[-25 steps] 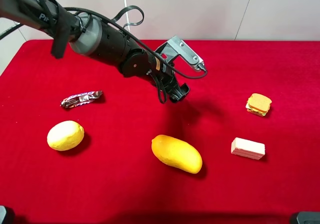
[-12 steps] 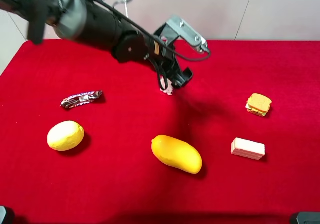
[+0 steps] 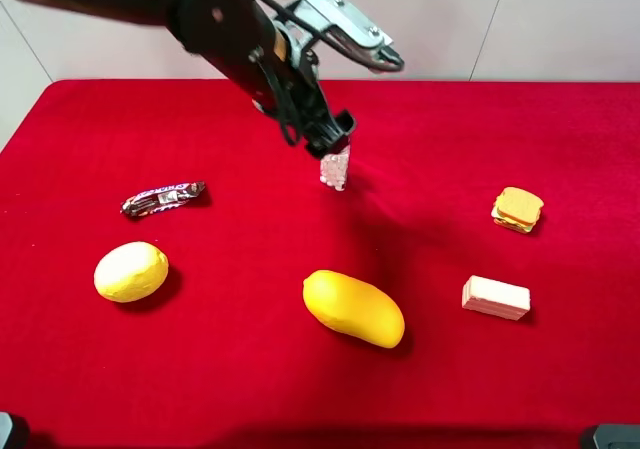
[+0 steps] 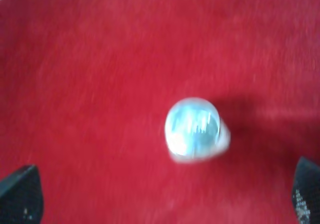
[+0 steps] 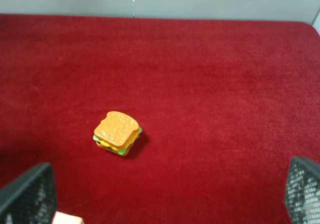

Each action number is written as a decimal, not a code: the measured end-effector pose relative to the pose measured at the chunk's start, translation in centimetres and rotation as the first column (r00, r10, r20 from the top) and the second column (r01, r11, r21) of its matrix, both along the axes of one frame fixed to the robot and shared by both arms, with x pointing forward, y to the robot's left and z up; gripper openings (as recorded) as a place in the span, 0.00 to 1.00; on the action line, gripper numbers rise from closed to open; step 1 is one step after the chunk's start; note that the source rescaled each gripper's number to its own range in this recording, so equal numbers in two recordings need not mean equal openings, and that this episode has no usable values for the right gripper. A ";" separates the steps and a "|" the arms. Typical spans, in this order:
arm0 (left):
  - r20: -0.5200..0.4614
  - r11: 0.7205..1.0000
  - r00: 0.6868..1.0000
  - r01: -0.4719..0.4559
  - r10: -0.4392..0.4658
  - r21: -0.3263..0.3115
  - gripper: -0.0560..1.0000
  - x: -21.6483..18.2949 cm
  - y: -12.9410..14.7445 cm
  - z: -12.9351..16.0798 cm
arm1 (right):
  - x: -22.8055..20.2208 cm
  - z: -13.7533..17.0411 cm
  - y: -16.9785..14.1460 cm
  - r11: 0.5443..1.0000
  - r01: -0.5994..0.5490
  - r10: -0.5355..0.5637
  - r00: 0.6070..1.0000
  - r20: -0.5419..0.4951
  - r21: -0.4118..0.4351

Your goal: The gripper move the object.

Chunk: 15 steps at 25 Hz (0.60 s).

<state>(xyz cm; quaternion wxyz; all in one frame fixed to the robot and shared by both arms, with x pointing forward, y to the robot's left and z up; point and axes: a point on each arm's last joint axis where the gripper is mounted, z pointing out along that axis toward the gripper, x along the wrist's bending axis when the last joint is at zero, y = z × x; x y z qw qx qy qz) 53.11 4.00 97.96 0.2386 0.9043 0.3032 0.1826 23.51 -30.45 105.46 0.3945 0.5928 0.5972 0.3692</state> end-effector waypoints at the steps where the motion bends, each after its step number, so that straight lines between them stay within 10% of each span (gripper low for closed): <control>1: -0.013 1.000 1.000 -0.008 0.008 0.018 1.00 -0.3 0.4 0.6 | 0.0 0.0 0.0 1.000 0.000 0.000 1.000 0.000 0.000; 15: -0.164 0.972 0.975 -0.117 0.151 0.204 1.00 -6.1 7.2 5.9 | 0.0 0.0 0.0 1.000 0.000 0.000 1.000 0.000 0.001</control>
